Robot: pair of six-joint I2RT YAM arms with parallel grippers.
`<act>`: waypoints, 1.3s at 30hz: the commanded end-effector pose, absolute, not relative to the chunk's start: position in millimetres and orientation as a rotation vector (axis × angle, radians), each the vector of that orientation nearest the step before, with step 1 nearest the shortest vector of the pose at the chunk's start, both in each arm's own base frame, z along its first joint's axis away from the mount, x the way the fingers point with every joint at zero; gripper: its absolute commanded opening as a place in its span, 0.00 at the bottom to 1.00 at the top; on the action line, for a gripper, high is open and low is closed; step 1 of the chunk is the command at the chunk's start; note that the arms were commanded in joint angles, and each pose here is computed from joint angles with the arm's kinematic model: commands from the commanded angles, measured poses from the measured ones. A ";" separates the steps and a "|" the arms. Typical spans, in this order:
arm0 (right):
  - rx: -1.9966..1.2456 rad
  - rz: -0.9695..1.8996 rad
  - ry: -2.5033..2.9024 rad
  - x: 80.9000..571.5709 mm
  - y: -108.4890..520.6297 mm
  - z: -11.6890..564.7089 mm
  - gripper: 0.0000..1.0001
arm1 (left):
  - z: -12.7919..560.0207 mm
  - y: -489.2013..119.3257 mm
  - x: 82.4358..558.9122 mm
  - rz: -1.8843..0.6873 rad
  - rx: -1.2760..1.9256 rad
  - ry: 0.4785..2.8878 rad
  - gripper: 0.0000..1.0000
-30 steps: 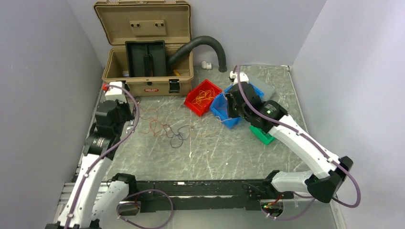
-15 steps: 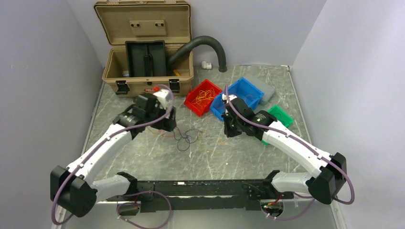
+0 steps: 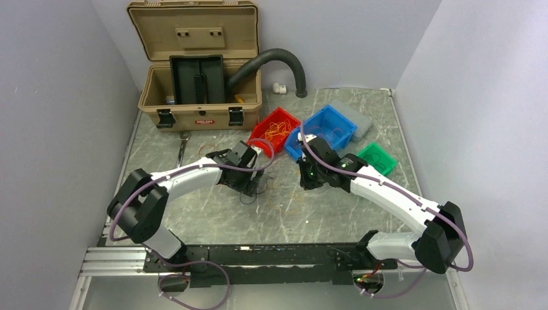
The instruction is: Untangle the cables
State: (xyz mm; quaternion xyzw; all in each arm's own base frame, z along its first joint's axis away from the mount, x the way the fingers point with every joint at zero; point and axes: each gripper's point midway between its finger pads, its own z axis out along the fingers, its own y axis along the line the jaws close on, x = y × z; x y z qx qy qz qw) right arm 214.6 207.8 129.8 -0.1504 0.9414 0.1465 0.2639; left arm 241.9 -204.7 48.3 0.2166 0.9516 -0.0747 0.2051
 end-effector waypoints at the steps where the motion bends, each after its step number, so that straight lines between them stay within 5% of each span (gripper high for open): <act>1: -0.371 0.451 2.480 220.5 213.7 143.7 0.03 | 53.0 -225.8 268.9 -0.257 0.498 2.555 0.84; 9: -0.356 0.445 2.479 217.4 209.4 145.0 0.03 | 29.7 -229.4 281.9 -0.252 0.324 2.536 0.70; 13: -0.333 0.435 2.490 216.3 207.0 141.2 0.02 | 13.1 -214.2 283.7 -0.142 0.221 2.564 0.39; 16: -0.221 0.310 2.507 221.7 186.9 137.9 0.00 | 8.4 -198.8 284.1 -0.039 0.159 2.573 0.01; 24: 0.482 -0.150 2.355 240.8 44.1 166.5 0.00 | 37.9 -127.1 301.4 -0.099 -0.165 2.507 0.00; 33: 0.312 0.203 2.355 238.0 83.3 172.4 0.00 | 71.8 -80.0 306.3 -0.146 -0.363 2.381 0.00; 39: 0.316 0.147 2.336 239.0 74.5 180.1 0.00 | 80.1 -68.0 304.8 -0.183 -0.452 2.355 0.00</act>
